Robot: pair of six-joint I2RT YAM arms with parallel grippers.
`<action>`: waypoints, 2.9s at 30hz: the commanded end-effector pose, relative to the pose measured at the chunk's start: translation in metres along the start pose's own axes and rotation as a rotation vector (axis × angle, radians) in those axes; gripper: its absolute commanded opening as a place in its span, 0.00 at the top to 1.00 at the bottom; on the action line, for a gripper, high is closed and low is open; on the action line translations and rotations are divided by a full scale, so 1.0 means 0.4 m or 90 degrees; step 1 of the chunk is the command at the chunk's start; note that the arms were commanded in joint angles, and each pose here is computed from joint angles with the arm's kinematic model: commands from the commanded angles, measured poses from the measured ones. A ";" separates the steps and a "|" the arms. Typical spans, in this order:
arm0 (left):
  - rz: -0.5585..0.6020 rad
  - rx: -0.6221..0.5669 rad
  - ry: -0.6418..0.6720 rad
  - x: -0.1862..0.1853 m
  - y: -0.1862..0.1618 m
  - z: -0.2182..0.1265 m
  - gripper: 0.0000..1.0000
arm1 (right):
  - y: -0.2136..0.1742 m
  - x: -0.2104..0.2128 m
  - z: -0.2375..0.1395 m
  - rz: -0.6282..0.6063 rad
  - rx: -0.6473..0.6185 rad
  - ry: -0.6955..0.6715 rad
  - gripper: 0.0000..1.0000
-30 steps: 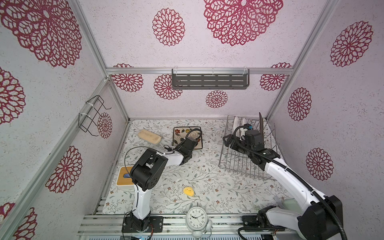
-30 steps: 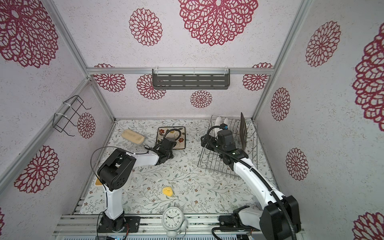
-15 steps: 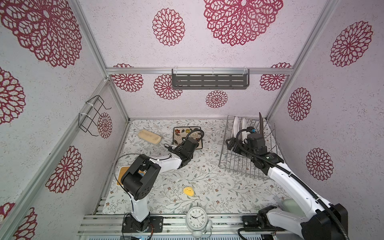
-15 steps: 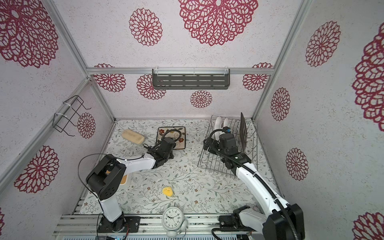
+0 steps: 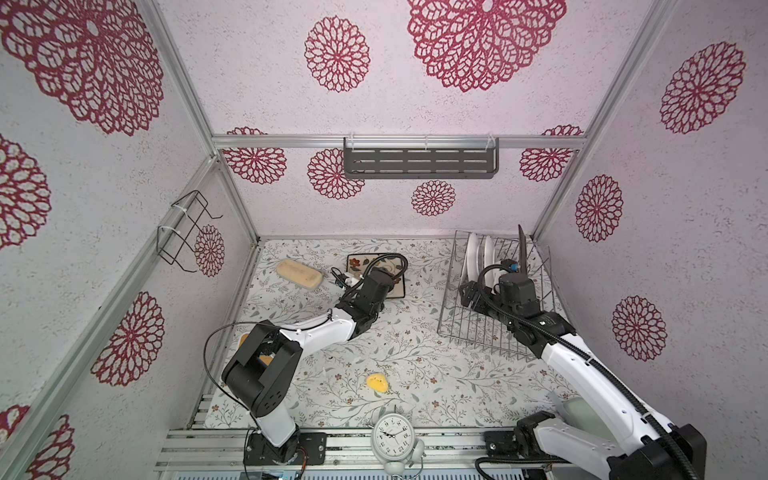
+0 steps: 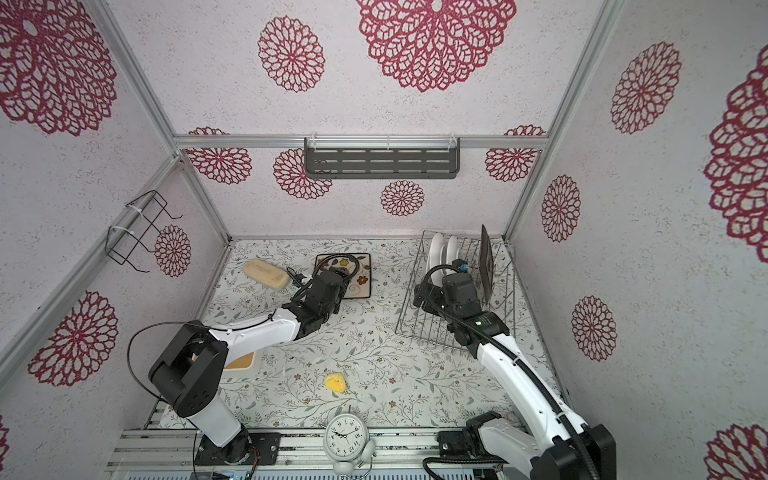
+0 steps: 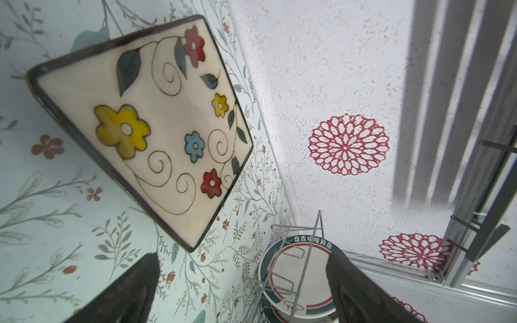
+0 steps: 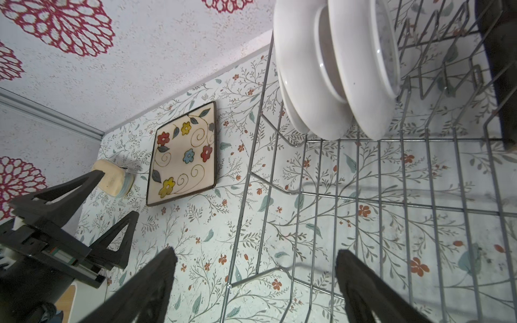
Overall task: Unload the plates from the dish rack
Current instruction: 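Lower the right gripper into the rack around the yellow-rimmed plate edge, then close the right gripper on the yellow-rimmed plate edge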
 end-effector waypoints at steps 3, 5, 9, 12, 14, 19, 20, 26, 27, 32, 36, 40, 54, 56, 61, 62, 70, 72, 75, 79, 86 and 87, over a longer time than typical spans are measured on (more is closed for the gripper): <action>0.069 0.017 0.004 0.013 -0.002 0.005 0.03 | 0.024 -0.032 -0.062 -0.036 -0.043 -0.032 0.07; 0.097 0.026 -0.013 -0.010 -0.009 0.007 0.03 | 0.026 -0.043 -0.080 -0.047 -0.052 -0.043 0.08; 0.139 0.057 -0.026 -0.042 -0.030 0.018 0.03 | 0.032 -0.072 -0.107 -0.072 -0.057 -0.087 0.07; 0.146 0.066 -0.038 -0.053 -0.042 0.017 0.03 | 0.037 -0.087 -0.114 -0.089 -0.058 -0.116 0.07; 0.158 0.065 -0.041 -0.061 -0.041 0.015 0.03 | 0.040 -0.092 -0.114 -0.099 -0.056 -0.129 0.07; 0.193 0.061 -0.049 -0.088 -0.028 0.010 0.03 | 0.058 -0.103 -0.113 -0.116 -0.069 -0.162 0.07; 0.204 0.061 -0.052 -0.097 -0.026 0.009 0.03 | 0.062 -0.104 -0.112 -0.117 -0.073 -0.168 0.07; 0.301 0.066 -0.057 -0.158 -0.016 0.014 0.03 | 0.089 -0.107 -0.122 -0.139 -0.094 -0.195 0.06; 0.315 0.069 -0.057 -0.166 -0.014 0.018 0.03 | 0.098 -0.113 -0.127 -0.147 -0.101 -0.211 0.06; 0.363 0.078 -0.080 -0.195 -0.012 0.024 0.03 | 0.129 -0.129 -0.128 -0.179 -0.121 -0.271 0.06; 0.354 0.094 -0.099 -0.192 -0.013 0.030 0.03 | 0.135 -0.123 -0.125 -0.188 -0.119 -0.274 0.06; 0.338 0.107 -0.103 -0.172 -0.014 0.042 0.03 | 0.165 -0.132 -0.125 -0.215 -0.137 -0.325 0.05; 0.304 0.129 -0.126 -0.153 -0.029 0.053 0.03 | 0.266 -0.185 -0.031 -0.282 -0.174 -0.524 0.02; 0.304 0.131 -0.129 -0.155 -0.031 0.054 0.03 | 0.280 -0.197 -0.015 -0.275 -0.173 -0.531 0.02; 0.295 0.133 -0.133 -0.162 -0.034 0.058 0.03 | 0.308 -0.218 0.031 -0.261 -0.176 -0.532 0.04; 0.291 0.135 -0.136 -0.164 -0.037 0.060 0.02 | 0.313 -0.219 0.038 -0.260 -0.177 -0.532 0.04; 0.272 0.137 -0.143 -0.171 -0.058 0.069 0.01 | 0.353 -0.246 0.102 -0.238 -0.176 -0.542 0.13; 0.268 0.137 -0.147 -0.174 -0.060 0.069 0.01 | 0.362 -0.249 0.113 -0.236 -0.177 -0.542 0.15; 0.265 0.141 -0.152 -0.180 -0.064 0.067 0.01 | 0.374 -0.250 0.127 -0.231 -0.175 -0.544 0.19; 0.267 0.134 -0.153 -0.186 -0.052 0.060 0.01 | 0.382 -0.246 0.138 -0.232 -0.172 -0.544 0.23; 0.244 0.144 -0.165 -0.180 -0.055 0.066 0.02 | 0.384 -0.252 0.146 -0.243 -0.166 -0.552 0.30; 0.240 0.147 -0.167 -0.179 -0.058 0.067 0.02 | 0.386 -0.255 0.147 -0.243 -0.165 -0.556 0.30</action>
Point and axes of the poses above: each gripper's point midway between its finger pads, its own z axis out along the fingers, its own x axis along the line the jaws close on, y = z × x, the point moved 1 cm from there along -z, back along the fingers, and after that the axes turned 12 degrees about z, right-handed, at the moved point
